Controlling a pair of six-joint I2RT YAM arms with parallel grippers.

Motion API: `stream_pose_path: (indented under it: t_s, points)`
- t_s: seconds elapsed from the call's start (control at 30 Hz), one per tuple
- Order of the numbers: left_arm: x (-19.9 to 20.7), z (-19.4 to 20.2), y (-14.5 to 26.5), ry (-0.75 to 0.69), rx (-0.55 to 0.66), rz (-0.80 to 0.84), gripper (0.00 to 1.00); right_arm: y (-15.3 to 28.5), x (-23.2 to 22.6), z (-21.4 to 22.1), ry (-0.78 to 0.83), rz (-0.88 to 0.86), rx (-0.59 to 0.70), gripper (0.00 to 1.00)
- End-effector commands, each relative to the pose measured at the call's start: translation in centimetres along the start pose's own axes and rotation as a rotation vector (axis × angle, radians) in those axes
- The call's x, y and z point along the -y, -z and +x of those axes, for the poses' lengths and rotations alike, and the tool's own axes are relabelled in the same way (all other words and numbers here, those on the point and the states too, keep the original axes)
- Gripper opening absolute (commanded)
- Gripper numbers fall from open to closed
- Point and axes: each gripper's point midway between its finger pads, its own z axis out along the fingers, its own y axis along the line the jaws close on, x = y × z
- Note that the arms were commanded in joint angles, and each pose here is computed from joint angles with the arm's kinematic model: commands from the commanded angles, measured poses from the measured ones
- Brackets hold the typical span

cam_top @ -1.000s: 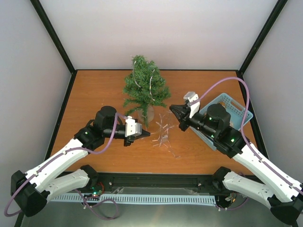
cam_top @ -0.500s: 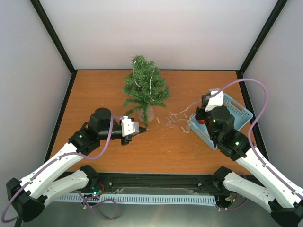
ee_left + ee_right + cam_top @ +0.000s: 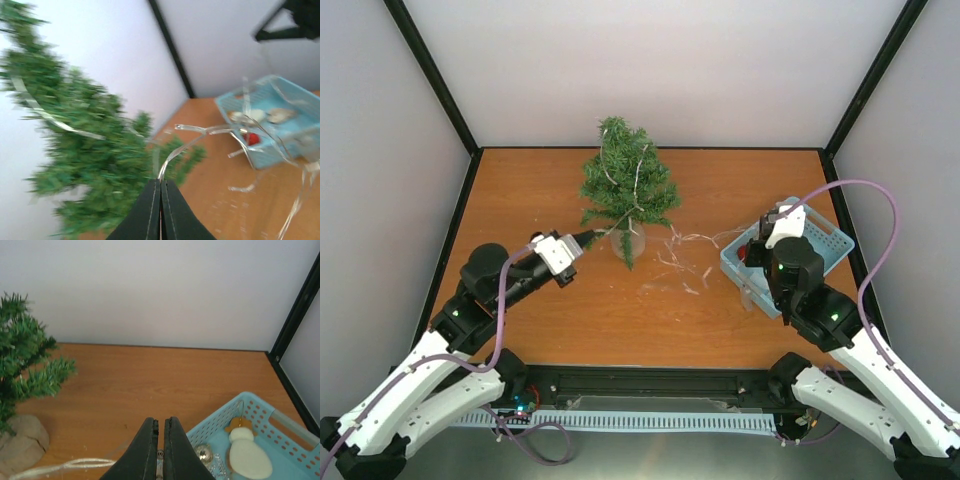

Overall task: Decorate the small christmas tree
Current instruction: Wrap the decoration item around the Christmas tree.

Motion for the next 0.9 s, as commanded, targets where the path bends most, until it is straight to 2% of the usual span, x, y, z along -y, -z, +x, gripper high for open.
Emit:
stream_pose_path:
  t_s: [0.0, 0.1, 0.27, 0.43, 0.6, 0.77, 0.87]
  points:
    - [-7.1, -3.0, 1.6, 0.014, 0.056, -0.370, 0.01, -0.2, -0.1, 1.6, -0.014, -0.010, -0.040, 0.03]
    - [-9.6, -3.4, 1.6, 0.060, 0.046, -0.478, 0.01, -0.1, 0.4, 1.2, -0.011, 0.015, -0.025, 0.03]
    - [-12.9, -4.8, 1.6, 0.203, 0.076, -0.551, 0.01, 0.8, 2.2, -0.9, -0.014, 0.098, 0.049, 0.03]
    - [-14.1, -5.6, 1.0, 0.231, 0.077, -0.569, 0.01, 3.6, 6.9, -4.2, -0.024, 0.303, 0.179, 0.03]
    - [-14.4, -5.4, 1.4, 0.252, 0.083, -0.591, 0.01, 7.9, 11.5, -6.8, -0.107, 0.474, 0.299, 0.03]
    - [-14.0, -4.3, 1.7, 0.264, 0.070, -0.601, 0.01, 12.0, 14.7, -8.9, -0.202, 0.521, 0.415, 0.03]
    - [-13.8, -3.8, 1.7, 0.268, 0.060, -0.602, 0.01, 12.5, 14.7, -9.6, -0.205, 0.494, 0.428, 0.03]
